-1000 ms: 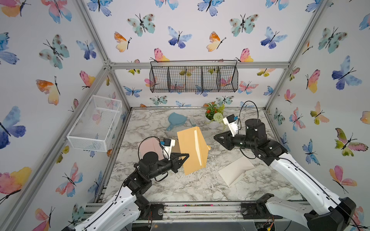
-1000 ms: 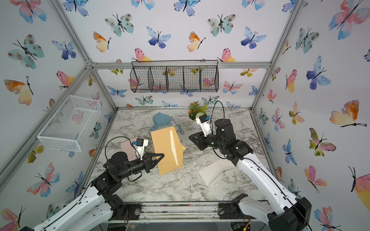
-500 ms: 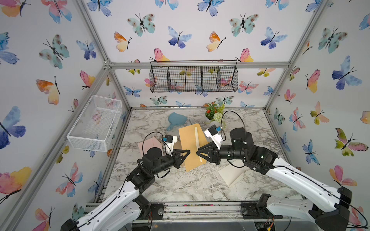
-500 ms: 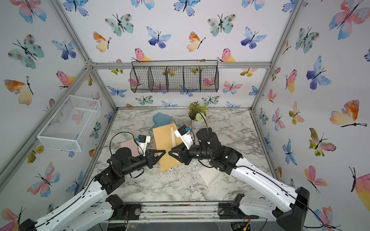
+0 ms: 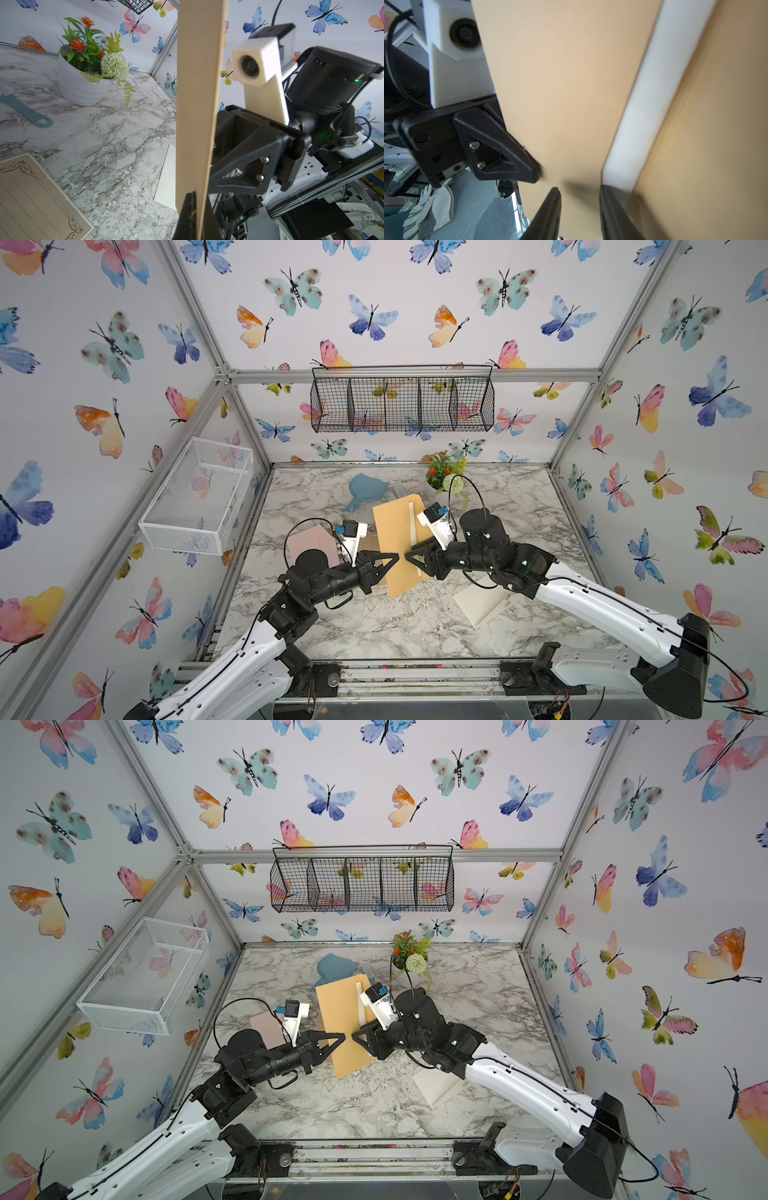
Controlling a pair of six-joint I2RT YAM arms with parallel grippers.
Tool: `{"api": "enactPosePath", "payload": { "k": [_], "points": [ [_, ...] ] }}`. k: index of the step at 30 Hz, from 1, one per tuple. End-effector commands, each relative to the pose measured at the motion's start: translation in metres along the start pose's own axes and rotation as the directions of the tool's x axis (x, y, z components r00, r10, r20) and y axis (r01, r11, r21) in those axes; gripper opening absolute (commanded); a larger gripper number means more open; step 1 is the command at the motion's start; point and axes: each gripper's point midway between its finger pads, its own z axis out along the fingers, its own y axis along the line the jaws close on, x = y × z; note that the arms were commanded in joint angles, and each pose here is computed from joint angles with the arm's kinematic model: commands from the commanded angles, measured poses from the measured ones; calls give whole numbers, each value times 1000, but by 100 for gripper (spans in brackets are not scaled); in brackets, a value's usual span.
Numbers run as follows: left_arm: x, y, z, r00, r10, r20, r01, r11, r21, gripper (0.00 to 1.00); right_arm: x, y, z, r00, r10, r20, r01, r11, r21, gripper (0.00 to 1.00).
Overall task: Take the letter paper out of the envelope
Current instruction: Take out the letter paper from the envelope.
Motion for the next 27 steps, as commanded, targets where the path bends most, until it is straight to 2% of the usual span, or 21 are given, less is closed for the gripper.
{"api": "enactPosePath", "payload": {
  "k": [1,8,15,27],
  "points": [
    [-7,-29,-7,999,36,17,-38,991,125,0,-14,-9,-10,999,-19,41,17,999,51,37],
    [-11,-37,-14,998,44,42,-49,989,140,0,-26,-22,-31,996,10,92,-12,1000,17,37],
    [-9,-34,-11,999,35,31,-39,989,141,0,-24,6,-27,996,-8,93,25,983,-181,35],
    [-12,-36,-11,998,41,42,-47,988,144,0,-20,20,-23,997,-23,74,43,960,-278,35]
  ]
}}
